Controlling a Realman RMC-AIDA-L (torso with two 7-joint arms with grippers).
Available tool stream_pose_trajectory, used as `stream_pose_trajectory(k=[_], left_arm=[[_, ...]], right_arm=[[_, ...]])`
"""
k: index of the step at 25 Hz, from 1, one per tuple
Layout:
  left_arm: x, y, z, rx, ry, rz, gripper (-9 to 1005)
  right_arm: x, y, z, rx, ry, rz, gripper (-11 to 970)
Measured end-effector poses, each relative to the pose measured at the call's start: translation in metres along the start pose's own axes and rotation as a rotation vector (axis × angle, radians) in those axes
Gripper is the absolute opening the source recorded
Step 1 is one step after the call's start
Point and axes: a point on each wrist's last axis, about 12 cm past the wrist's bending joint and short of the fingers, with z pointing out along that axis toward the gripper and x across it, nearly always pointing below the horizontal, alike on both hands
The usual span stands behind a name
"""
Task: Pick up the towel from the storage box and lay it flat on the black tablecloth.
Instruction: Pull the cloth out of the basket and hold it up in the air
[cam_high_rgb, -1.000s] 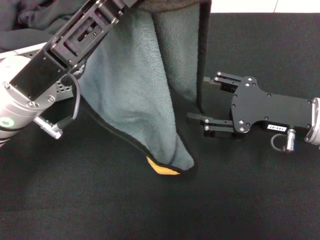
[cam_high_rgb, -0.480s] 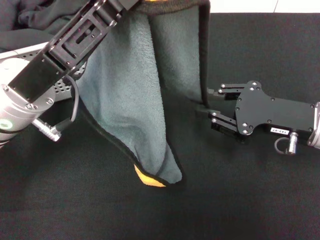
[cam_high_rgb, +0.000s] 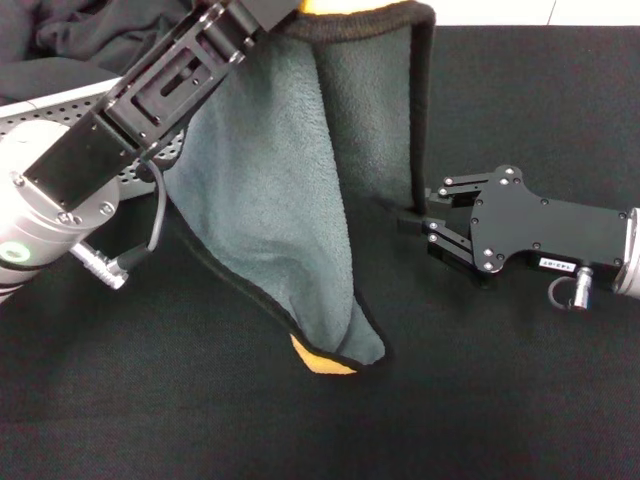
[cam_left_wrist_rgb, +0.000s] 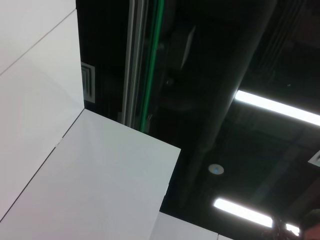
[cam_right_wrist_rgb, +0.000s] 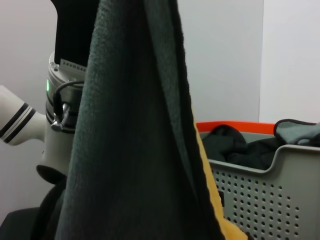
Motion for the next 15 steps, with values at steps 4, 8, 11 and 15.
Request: stream_pose_trajectory(k=[4, 8, 11, 15], left_arm=[[-0.0002, -0.0002, 0.0001, 0.001, -0.001, -0.004, 22], [0.0018, 0.0001, 0.0025, 0.012, 0.009, -0.018, 22], [0.0029, 0.0002, 0.0035, 0.017, 0.014, -0.024, 22], [0.0031, -0.0005, 0.0020, 0.012, 0.011, -0.023, 22]], right_arm=[[0.0007, 0.0010, 0.0006, -0.006, 0.004, -0.023, 195], [0.0001, 0.0008, 0.0019, -0.011, 0.004, -0.030, 191], [-0.0005, 0.0007, 0.0032, -0.016, 0.005, -0.041, 136], [-0.0003, 0.0022, 0.0047, -0.028, 0.007, -0.073, 91]])
